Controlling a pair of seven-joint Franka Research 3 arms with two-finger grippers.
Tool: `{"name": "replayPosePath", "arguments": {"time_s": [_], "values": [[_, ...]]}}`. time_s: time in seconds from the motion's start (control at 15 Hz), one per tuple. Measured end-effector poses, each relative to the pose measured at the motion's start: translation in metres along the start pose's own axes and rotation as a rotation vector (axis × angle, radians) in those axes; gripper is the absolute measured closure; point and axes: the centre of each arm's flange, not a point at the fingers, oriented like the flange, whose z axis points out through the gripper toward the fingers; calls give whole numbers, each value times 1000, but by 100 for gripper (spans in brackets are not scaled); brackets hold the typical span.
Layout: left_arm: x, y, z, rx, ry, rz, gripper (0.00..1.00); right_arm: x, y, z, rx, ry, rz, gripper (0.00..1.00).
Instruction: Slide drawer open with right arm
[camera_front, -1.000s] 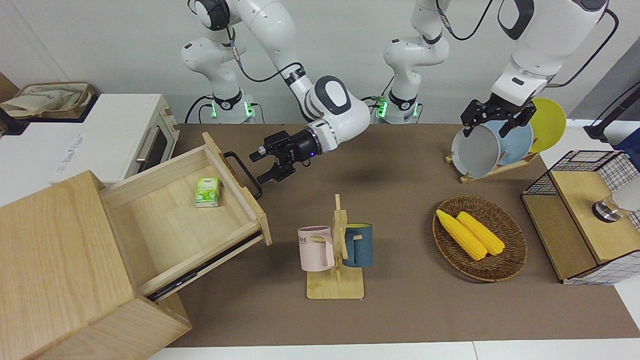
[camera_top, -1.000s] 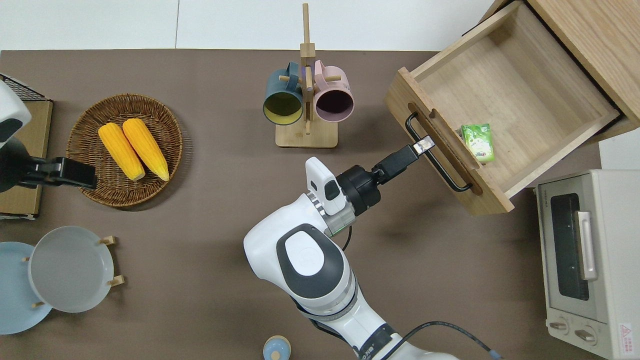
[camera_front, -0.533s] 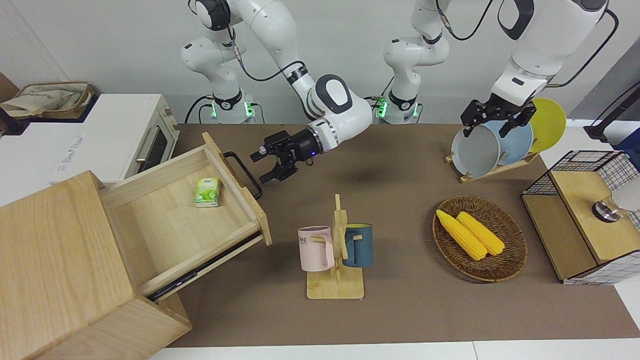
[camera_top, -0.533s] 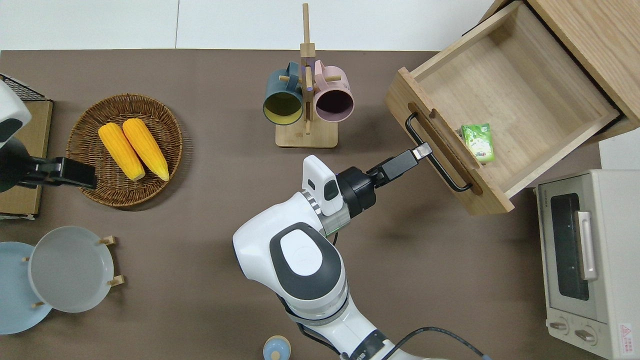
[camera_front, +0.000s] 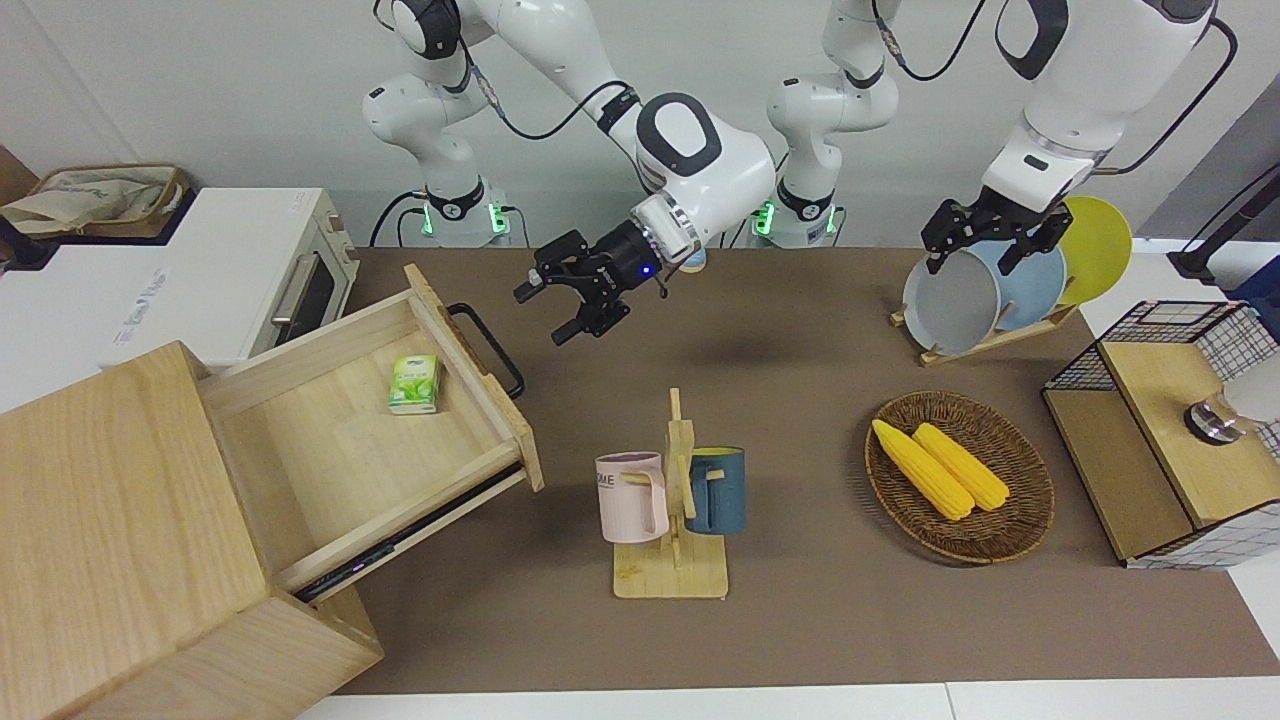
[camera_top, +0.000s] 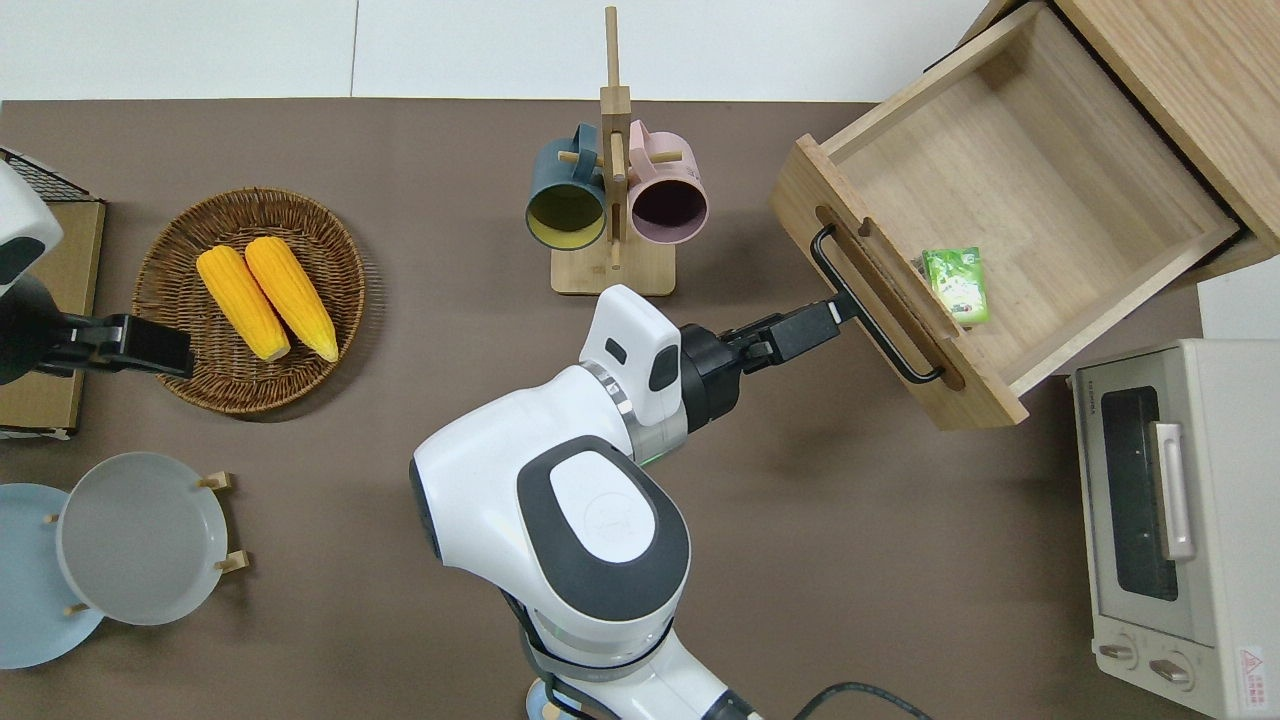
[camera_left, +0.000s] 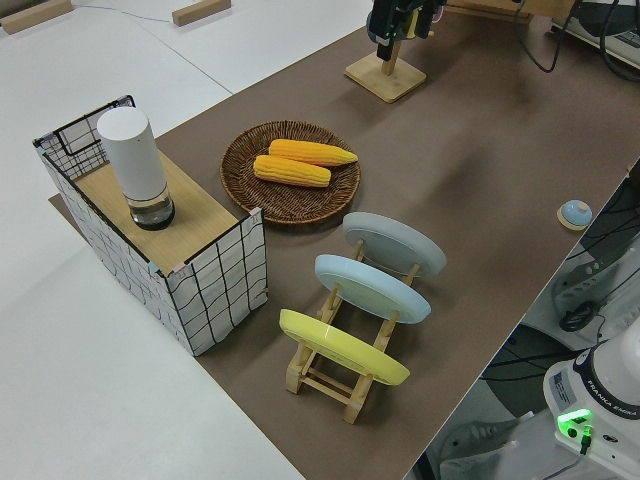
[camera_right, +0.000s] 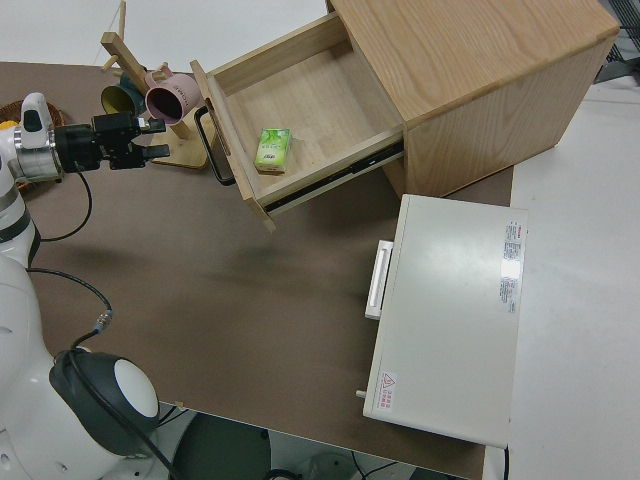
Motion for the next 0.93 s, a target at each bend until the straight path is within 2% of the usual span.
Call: {"name": "replayPosePath", "arguments": {"time_s": [0.27,0.53,0.73,0.93], "values": [[0,0,0,0,0,0,0,-4,49,-8,164,-61,52,1],[0,0,0,0,0,0,0,-13,111,-1,359,-122,109,1],[0,0,0,0,0,0,0,-23,158,13,530,-183,173,1],[0,0,0,0,0,0,0,-35,207,37,690,-241,234,1]]}}
